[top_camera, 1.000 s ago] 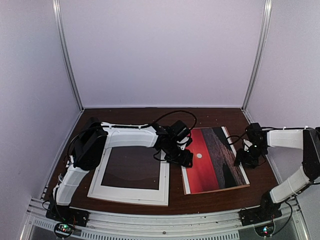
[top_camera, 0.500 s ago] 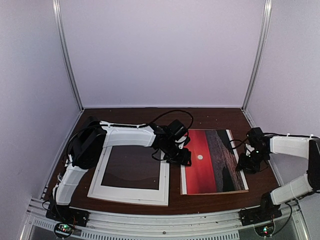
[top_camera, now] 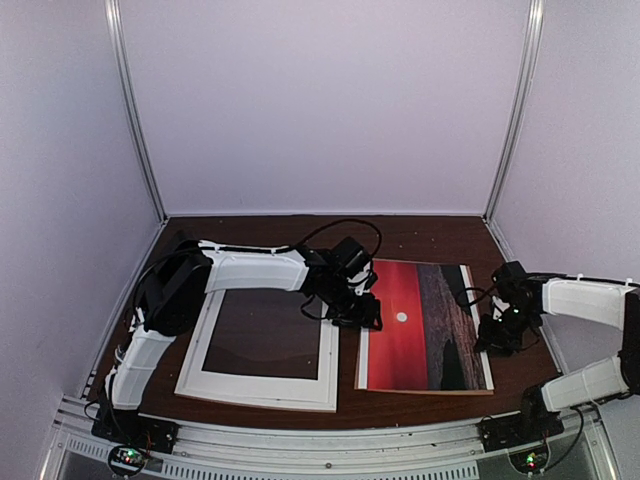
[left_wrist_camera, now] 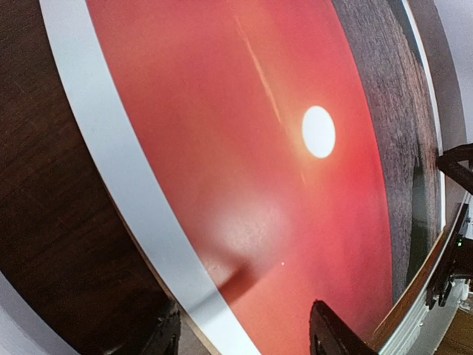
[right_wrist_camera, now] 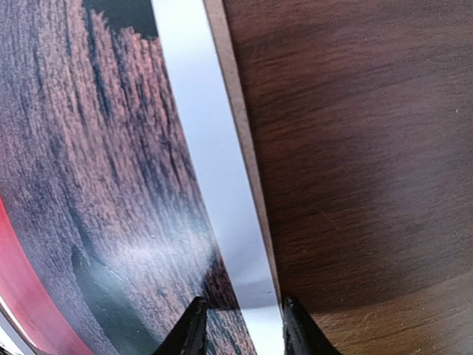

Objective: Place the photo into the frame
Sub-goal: Pick up the photo from the backboard.

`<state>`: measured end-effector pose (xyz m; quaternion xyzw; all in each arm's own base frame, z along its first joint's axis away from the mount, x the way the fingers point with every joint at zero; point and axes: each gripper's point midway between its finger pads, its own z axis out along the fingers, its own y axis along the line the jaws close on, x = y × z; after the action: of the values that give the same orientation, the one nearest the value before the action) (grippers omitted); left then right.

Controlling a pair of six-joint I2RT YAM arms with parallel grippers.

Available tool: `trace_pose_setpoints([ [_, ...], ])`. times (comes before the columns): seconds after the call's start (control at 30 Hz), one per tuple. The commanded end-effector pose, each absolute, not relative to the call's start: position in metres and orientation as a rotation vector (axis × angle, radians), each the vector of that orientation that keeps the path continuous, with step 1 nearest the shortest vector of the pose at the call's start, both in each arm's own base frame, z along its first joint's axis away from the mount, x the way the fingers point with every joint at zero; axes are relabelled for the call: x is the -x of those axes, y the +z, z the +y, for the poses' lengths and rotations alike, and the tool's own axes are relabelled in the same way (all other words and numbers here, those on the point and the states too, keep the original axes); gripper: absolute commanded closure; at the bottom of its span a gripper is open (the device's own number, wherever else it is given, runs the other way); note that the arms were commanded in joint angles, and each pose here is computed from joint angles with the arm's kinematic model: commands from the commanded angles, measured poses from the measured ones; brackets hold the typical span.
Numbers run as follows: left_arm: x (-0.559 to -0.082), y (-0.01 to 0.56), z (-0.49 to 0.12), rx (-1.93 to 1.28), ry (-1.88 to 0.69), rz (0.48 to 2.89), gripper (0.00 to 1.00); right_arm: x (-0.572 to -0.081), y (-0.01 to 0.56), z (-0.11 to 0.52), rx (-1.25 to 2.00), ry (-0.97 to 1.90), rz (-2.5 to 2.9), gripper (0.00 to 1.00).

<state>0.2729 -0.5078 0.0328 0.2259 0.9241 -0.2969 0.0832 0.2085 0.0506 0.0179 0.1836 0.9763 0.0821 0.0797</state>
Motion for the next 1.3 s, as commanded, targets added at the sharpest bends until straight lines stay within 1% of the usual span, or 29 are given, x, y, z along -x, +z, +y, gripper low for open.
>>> trace_pose_setpoints([
  [0.0,-0.261,0.009,-0.522,-0.714,-0.964,2.752,0.40,-0.232,0.035,0.078,-0.444,0.422,2.873,0.67],
  [0.17,-0.265,0.011,-0.516,-0.697,-0.908,2.757,0.39,-0.239,0.041,0.077,-0.412,0.397,2.869,0.74],
  [0.37,-0.277,0.012,-0.502,-0.657,-0.798,2.745,0.32,-0.251,0.049,0.069,-0.370,0.308,2.852,0.74],
  [0.53,-0.283,0.012,-0.496,-0.672,-0.729,2.732,0.26,-0.271,0.055,0.061,-0.328,0.214,2.835,0.66],
  [0.6,-0.284,0.011,-0.494,-0.672,-0.719,2.733,0.24,-0.280,0.057,0.059,-0.319,0.186,2.832,0.57],
  [0.67,-0.286,0.010,-0.493,-0.668,-0.713,2.732,0.23,-0.291,0.059,0.057,-0.309,0.157,2.822,0.51],
  [0.83,-0.291,0.009,-0.488,-0.658,-0.699,2.737,0.22,-0.316,0.068,0.058,-0.291,0.148,2.781,0.50],
  [0.9,-0.291,0.007,-0.487,-0.656,-0.692,2.741,0.22,-0.328,0.067,0.058,-0.279,0.147,2.772,0.46],
  [1.0,-0.292,0.009,-0.486,-0.654,-0.686,2.738,0.20,-0.349,0.063,0.059,-0.250,0.150,2.776,0.37],
  [1.07,-0.292,0.010,-0.486,-0.656,-0.686,2.737,0.19,-0.365,0.060,0.061,-0.234,0.152,2.766,0.33],
  [1.27,-0.291,0.012,-0.487,-0.674,-0.692,2.733,0.17,-0.409,0.049,0.059,-0.214,0.155,2.746,0.28],
])
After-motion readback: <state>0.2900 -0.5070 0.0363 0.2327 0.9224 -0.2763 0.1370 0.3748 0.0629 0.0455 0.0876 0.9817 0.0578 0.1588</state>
